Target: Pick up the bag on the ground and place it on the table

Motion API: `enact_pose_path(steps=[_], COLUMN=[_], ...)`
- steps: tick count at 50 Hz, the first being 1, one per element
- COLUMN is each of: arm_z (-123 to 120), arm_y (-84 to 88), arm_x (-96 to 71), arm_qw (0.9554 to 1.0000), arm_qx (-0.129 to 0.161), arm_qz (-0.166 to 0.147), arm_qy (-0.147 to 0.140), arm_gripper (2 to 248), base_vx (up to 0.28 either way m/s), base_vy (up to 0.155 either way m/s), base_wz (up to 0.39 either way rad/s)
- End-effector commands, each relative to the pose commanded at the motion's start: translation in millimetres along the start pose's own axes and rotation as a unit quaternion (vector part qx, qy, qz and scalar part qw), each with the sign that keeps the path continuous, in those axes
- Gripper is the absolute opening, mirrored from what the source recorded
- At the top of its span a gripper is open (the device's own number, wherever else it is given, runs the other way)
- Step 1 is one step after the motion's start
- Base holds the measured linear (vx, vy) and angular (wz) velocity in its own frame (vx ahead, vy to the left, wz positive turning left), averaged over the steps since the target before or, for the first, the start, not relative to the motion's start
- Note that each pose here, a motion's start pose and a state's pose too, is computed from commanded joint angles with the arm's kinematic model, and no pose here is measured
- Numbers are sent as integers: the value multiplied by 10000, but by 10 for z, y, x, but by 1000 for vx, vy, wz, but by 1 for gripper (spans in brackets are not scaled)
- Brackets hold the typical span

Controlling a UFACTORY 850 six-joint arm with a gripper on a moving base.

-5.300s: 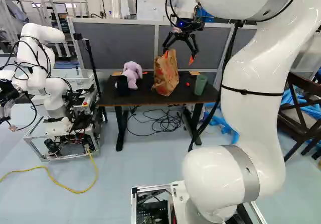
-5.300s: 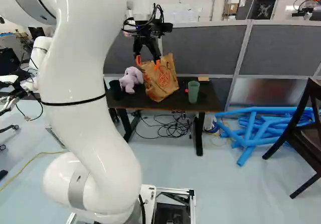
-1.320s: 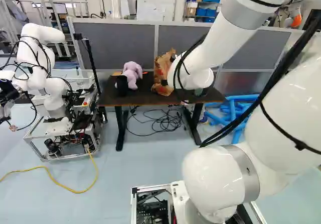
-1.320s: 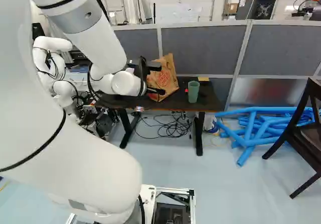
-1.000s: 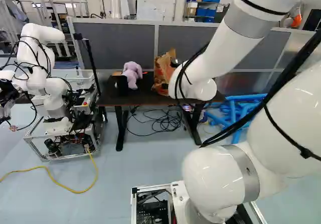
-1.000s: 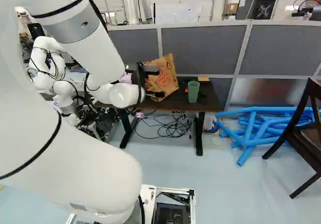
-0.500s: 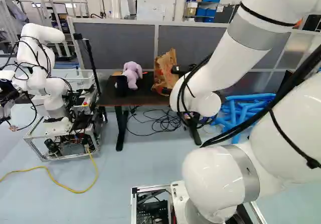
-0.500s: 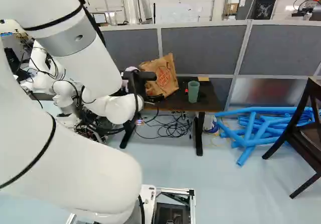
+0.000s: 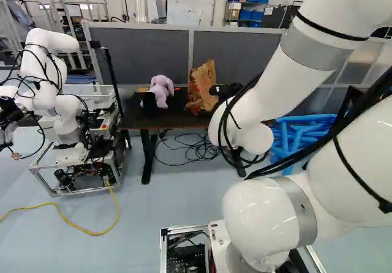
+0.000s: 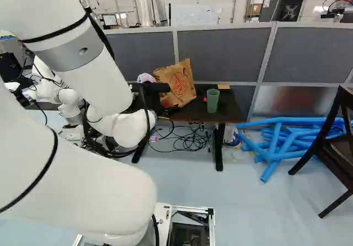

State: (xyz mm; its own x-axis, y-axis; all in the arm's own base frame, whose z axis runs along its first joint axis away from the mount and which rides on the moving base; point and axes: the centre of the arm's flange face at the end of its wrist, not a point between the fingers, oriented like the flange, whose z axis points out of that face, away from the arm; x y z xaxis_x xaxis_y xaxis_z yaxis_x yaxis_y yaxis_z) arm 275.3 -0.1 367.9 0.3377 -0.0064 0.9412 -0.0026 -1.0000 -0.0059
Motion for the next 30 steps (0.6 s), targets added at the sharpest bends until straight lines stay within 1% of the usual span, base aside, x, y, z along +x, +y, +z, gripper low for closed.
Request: enact_pose_path(steps=[13,30], arm_z=[-35,-39], arm_y=[0,-1], arm_x=[-34,-38], arm_qw=[10000,10000], arm_qx=[2,2], arm_qz=[-28,-32], arm_qy=[57,65], arm_gripper=[247,247], base_vx=[0,0], base_vy=[0,0], base_wz=[0,0])
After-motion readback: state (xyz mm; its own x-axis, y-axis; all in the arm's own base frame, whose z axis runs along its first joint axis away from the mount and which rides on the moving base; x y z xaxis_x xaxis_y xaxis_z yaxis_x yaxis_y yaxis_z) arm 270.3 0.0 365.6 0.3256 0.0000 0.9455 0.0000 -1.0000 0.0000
